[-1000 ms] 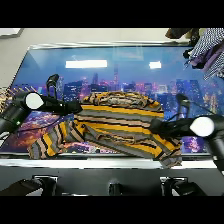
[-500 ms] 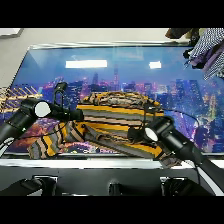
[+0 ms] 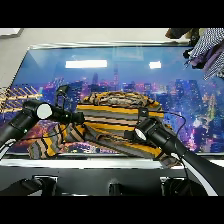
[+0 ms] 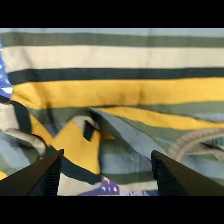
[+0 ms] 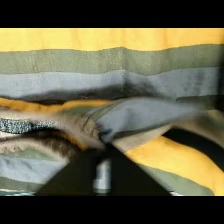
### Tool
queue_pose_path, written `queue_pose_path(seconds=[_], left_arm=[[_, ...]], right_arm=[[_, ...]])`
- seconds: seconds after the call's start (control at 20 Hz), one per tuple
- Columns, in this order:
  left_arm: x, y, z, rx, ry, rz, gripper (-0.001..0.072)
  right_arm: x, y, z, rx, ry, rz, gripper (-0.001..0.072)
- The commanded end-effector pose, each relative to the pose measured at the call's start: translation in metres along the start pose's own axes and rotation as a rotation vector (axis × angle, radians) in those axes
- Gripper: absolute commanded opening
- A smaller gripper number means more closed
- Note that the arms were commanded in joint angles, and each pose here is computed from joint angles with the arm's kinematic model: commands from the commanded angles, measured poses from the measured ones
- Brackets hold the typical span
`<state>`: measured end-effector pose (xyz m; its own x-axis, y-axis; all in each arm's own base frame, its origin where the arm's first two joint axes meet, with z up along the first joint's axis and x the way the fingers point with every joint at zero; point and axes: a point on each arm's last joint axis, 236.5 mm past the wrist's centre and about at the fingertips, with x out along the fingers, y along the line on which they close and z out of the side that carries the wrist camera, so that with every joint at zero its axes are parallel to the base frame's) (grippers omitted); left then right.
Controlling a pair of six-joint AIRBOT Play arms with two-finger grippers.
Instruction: Fold the clothes and pants, and hang the long-sleeved shirts on hangers.
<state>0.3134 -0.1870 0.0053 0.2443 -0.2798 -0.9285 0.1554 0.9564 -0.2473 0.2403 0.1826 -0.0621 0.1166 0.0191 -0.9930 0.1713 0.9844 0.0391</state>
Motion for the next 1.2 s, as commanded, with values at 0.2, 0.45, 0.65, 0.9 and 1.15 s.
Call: queue_pose_path(seconds=[0.2, 0.45, 0.65, 0.9, 1.15], left_arm=[[0.032, -0.056, -0.046, 0.122, 0.035, -0.057, 0.0625], [0.05, -0.078, -0.059, 0.173, 0.034, -0.08, 0.0625], [0.067, -0.079, -0.071, 0.191, 0.08, -0.062, 0.0625], [0.074, -0.061, -0.063, 0.195, 0.06, 0.016, 0.0624], [0.079, -0.054, -0.052, 0.216, 0.018, 0.051, 0.0617]], right_arm=[[0.002, -0.005, -0.005, 0.005, 0.024, -0.025, 0.0029], [-0.005, -0.008, -0.007, 0.006, 0.024, -0.027, 0.0029], [-0.007, -0.007, -0.007, 0.009, 0.019, -0.019, 0.0029], [-0.011, -0.004, -0.009, 0.04, 0.023, 0.002, 0.0029], [-0.017, -0.002, -0.008, 0.047, 0.012, 0.02, 0.0029]])
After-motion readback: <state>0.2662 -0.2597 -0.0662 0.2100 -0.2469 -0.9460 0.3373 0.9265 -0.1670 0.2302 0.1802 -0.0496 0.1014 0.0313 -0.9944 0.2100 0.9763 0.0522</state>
